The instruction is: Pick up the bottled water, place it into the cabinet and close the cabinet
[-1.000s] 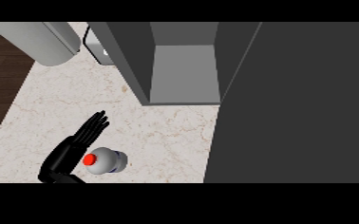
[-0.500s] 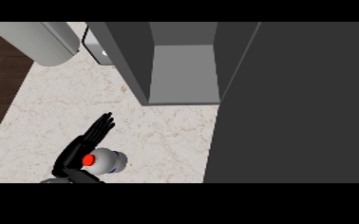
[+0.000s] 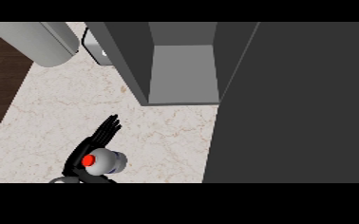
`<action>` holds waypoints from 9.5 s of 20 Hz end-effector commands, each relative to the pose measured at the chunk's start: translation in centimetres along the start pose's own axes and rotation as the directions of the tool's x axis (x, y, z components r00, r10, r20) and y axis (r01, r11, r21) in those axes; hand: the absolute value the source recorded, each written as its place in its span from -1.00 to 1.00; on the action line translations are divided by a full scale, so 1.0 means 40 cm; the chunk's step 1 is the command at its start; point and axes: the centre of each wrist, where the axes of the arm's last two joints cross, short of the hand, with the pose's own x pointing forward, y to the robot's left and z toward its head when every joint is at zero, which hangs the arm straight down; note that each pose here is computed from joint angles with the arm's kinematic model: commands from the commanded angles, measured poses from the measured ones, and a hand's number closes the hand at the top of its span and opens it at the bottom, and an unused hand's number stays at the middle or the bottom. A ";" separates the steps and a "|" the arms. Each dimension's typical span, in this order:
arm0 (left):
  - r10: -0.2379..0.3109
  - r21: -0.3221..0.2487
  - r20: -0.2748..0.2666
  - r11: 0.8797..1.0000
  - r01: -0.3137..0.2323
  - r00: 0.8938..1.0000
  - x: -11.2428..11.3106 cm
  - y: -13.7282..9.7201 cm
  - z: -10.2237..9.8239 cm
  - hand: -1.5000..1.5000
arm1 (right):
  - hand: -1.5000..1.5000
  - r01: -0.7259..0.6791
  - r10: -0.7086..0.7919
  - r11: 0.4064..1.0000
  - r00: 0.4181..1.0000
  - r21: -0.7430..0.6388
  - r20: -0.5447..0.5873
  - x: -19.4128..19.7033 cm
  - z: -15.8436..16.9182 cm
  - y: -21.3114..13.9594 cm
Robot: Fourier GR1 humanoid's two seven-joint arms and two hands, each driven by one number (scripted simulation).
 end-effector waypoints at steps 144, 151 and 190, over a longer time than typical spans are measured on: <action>-0.190 0.434 0.379 0.901 0.007 0.906 0.421 -0.314 -0.690 1.00 | -1.00 -0.111 0.119 0.990 0.988 -0.085 0.097 0.014 0.108 -0.476; -0.109 0.389 0.389 0.920 -0.056 0.915 0.377 -0.310 -0.666 1.00 | -1.00 -0.134 0.139 0.989 0.987 -0.065 0.083 0.022 0.125 -0.491; 0.131 0.135 0.355 0.972 -0.190 0.925 0.195 -0.161 -0.027 -1.00 | 1.00 -0.035 0.032 0.945 0.999 0.325 0.015 0.086 0.123 -0.222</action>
